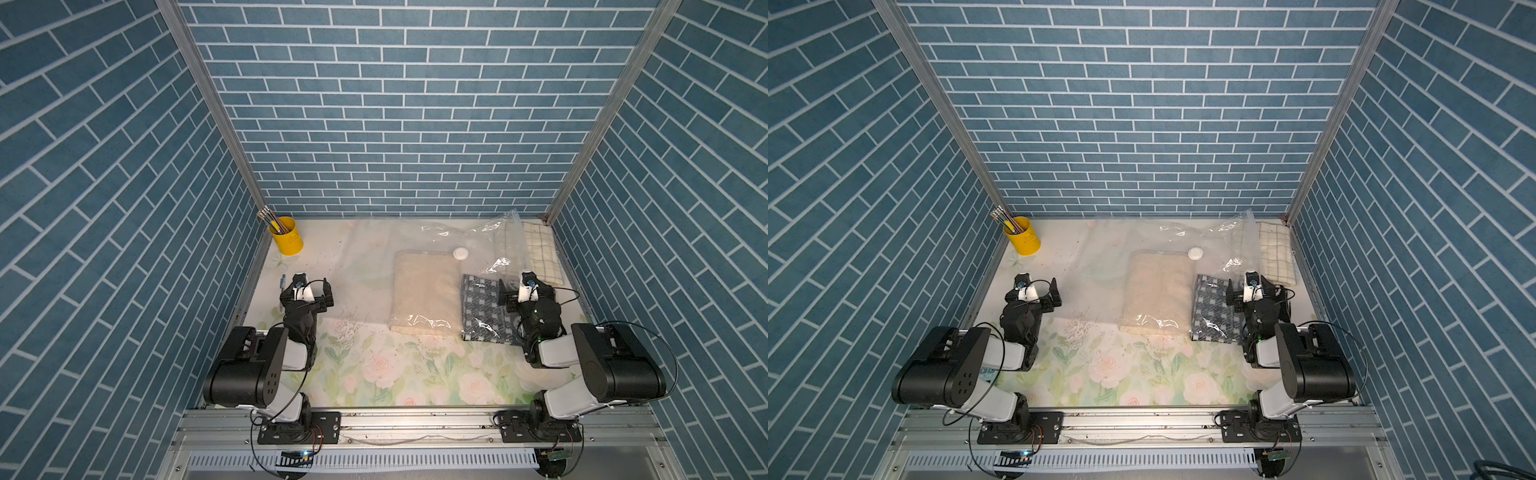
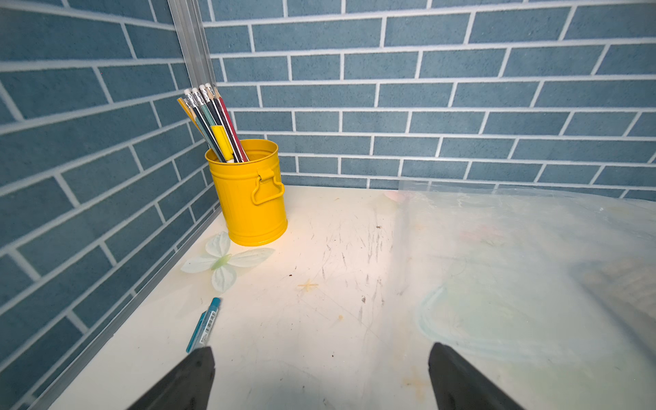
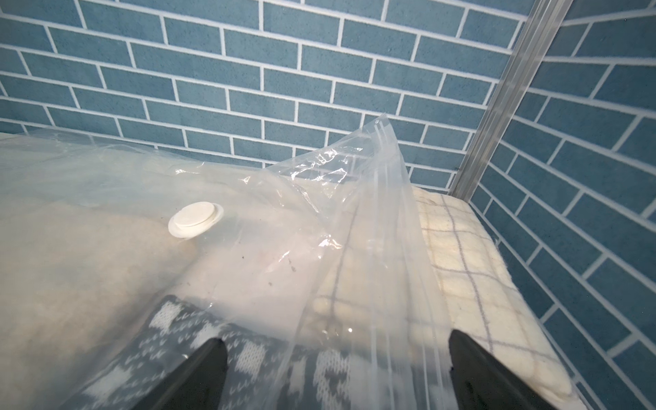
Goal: Take the scarf out of the vacuum bag
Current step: Reset both arms
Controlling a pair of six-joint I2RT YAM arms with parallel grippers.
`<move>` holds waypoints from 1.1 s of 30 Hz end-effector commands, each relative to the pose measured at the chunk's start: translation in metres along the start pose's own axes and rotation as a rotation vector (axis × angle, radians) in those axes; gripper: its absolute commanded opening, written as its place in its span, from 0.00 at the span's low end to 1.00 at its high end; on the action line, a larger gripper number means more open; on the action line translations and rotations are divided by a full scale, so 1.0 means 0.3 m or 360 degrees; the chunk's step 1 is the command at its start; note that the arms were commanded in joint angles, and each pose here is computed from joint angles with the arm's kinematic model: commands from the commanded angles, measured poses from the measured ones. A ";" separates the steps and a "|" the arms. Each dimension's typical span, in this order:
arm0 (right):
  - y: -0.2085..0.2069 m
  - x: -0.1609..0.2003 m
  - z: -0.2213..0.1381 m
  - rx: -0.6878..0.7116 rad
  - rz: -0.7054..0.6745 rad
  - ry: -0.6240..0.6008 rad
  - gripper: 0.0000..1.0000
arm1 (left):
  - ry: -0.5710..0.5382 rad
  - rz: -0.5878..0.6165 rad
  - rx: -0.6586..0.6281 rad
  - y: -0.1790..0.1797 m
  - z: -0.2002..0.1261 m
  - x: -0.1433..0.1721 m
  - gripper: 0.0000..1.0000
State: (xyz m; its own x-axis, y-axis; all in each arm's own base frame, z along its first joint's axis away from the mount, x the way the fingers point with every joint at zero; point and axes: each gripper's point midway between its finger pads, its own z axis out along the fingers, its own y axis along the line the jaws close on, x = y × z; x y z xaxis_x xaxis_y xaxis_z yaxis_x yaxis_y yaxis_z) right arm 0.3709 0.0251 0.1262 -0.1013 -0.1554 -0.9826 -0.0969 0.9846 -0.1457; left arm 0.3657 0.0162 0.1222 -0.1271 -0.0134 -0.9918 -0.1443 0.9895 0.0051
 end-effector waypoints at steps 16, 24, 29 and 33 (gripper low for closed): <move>-0.002 -0.003 0.002 -0.0009 0.0065 -0.0009 0.99 | -0.0053 -0.0019 0.0006 0.000 0.011 -0.034 1.00; -0.002 -0.003 0.002 -0.0010 0.0065 -0.0010 0.99 | -0.0053 -0.0019 0.0006 0.000 0.011 -0.035 1.00; -0.003 -0.004 0.002 -0.0007 0.0065 -0.0011 0.99 | -0.0052 -0.0019 0.0006 0.000 0.011 -0.034 1.00; -0.014 -0.004 -0.003 0.0026 0.0078 -0.0015 0.99 | -0.0051 -0.0018 0.0004 0.001 0.011 -0.034 1.00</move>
State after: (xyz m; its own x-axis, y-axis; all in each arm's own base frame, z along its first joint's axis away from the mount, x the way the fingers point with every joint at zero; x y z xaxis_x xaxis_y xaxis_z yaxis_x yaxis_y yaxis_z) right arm 0.3708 0.0248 0.1239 -0.1099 -0.1381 -0.9843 -0.0978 0.9870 -0.1276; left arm 0.3657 0.0162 0.1222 -0.1271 -0.0134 -0.9918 -0.1443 0.9895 0.0051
